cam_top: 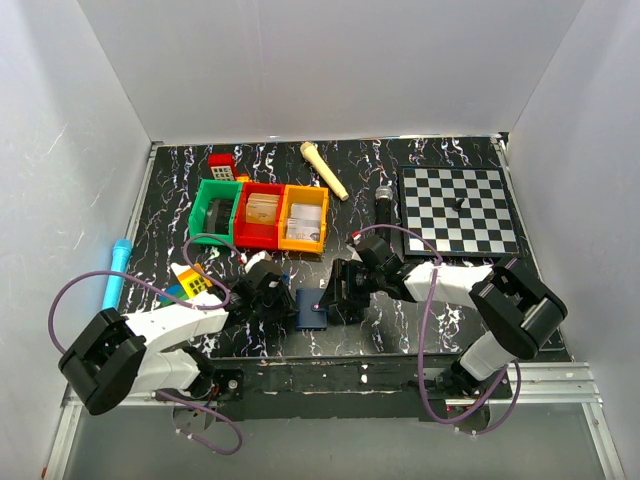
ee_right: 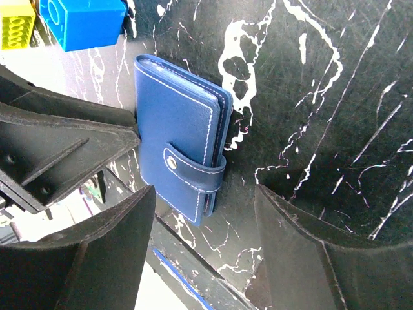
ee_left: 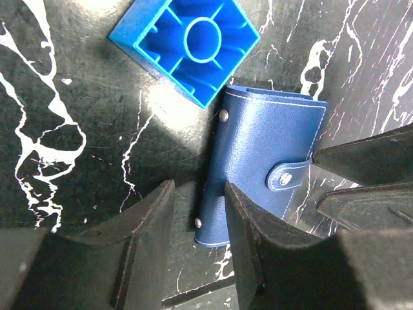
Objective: Take the credit cards out of the card holder
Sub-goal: Pick up the card holder from the center of the board.
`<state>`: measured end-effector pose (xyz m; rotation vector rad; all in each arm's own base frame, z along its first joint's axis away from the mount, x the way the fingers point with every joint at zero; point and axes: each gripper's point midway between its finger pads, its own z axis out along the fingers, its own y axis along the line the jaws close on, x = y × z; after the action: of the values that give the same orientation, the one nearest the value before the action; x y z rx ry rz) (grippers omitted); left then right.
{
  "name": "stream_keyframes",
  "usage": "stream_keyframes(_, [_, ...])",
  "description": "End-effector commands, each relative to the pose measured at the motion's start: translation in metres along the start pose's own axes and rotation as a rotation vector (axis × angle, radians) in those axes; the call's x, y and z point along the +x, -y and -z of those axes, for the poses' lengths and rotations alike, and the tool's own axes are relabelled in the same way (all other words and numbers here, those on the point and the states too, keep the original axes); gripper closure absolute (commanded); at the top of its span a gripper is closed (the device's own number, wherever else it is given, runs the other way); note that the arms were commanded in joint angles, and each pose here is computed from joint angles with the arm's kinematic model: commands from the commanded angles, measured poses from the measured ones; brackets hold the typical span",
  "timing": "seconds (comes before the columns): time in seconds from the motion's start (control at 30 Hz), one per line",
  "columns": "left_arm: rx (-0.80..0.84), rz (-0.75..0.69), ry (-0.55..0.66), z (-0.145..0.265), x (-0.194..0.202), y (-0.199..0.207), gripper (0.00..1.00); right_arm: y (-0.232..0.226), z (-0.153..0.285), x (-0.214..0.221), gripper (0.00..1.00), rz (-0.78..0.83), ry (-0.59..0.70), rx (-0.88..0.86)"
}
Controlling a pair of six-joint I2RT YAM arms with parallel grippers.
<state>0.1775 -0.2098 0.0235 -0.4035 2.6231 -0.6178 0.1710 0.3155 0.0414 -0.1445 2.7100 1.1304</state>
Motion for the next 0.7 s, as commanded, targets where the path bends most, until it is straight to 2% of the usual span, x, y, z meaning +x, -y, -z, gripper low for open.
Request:
stream_keyframes(0.0, [0.008,-0.006,-0.003,-0.004,0.002,0.001,0.64,-0.004,-0.002,-0.005,0.30,-0.011,0.023,-0.017])
stream_keyframes(0.27, [0.011,-0.017,-0.020,-0.007,0.006,0.001,0.68,0.005,0.000,-0.027,0.30,-0.025,0.079,0.031])
stream_keyframes(0.5, [0.012,-0.013,-0.032,-0.009,0.009,-0.001,0.69,0.002,-0.011,-0.032,0.38,-0.008,0.047,0.014])
stream_keyframes(0.67, [0.016,-0.011,-0.039,-0.009,0.011,-0.001,0.70,0.005,-0.009,-0.024,0.36,-0.014,0.026,0.011])
